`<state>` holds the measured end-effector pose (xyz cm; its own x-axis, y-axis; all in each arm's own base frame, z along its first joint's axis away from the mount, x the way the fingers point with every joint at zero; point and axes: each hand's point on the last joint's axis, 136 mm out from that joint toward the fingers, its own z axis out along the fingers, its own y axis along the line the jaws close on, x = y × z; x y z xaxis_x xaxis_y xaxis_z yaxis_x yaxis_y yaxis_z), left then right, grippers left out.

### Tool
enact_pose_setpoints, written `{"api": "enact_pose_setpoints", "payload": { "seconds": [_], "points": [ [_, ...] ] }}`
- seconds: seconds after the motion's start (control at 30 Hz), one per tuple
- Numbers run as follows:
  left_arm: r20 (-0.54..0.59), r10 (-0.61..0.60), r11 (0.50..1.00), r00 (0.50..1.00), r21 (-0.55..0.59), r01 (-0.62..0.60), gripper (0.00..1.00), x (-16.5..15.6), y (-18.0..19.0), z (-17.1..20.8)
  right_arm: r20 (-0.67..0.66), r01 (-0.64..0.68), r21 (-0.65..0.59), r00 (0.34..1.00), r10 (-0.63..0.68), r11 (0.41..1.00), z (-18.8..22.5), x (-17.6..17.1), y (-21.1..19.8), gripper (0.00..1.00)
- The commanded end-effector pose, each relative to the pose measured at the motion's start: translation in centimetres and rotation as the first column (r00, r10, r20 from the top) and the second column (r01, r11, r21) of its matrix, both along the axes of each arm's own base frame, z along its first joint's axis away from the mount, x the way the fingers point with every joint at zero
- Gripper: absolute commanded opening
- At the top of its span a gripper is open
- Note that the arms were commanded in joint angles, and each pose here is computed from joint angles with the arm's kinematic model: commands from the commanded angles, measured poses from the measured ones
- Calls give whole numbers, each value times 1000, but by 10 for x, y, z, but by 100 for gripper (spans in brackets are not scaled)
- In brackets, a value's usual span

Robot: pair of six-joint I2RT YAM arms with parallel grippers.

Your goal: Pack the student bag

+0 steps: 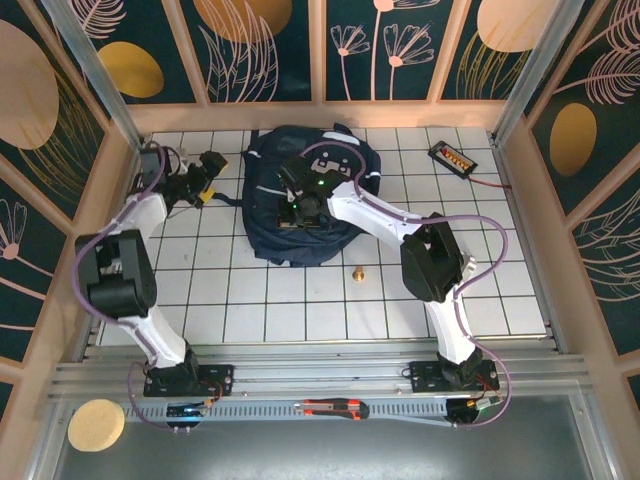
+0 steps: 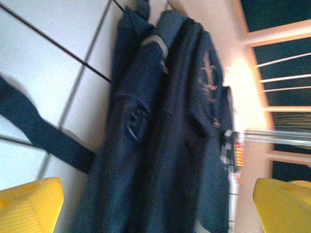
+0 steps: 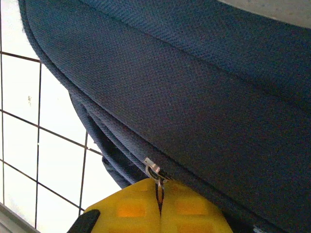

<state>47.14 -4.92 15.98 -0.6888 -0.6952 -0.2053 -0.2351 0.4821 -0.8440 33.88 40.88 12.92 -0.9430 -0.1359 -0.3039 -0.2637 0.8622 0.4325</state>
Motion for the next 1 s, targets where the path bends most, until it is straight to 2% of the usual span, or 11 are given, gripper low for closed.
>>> {"api": "enact_pose_setpoints", "payload": {
  "seconds": [0.0, 0.07, 0.17, 0.23, 0.43, 0.67, 0.83, 0.97],
  "points": [
    [42, 4, 978, 999, -207, 4, 99, -18, -19, 20, -13, -17, 4, 1000, 17, 1000, 8, -1, 0, 0],
    [71, -28, 963, 997, -264, 46, 99, -30, -32, 31, -12, -22, 5, 1000, 22, 1000, 9, -2, 0, 0],
    [85, -74, 967, 994, -238, 92, 99, -46, -50, 42, -6, -20, 10, 1000, 20, 1000, 15, -3, -2, 0],
    [66, -108, 968, 992, -222, 120, 98, -57, -63, 38, 2, -14, 17, 1000, 14, 1000, 21, -3, -4, 0],
    [33, -113, 951, 993, -286, 118, 99, -77, -81, 28, 33, 0, 59, 999, -2, 998, 52, -1, -3, 0],
    [13, -138, 946, 990, -296, 136, 99, -84, -90, 28, 84, 10, 96, 996, -18, 995, 94, 10, 1, 0],
    [30, -118, 916, 993, -382, 121, 99, -85, -95, 36, 101, 10, 126, 995, -23, 992, 116, 12, 4, 0],
    [43, -125, 901, 991, -413, 132, 91, -82, -103, 44, 104, 10, 135, 994, -24, 991, 122, 10, 4, 0]
  ]
}}
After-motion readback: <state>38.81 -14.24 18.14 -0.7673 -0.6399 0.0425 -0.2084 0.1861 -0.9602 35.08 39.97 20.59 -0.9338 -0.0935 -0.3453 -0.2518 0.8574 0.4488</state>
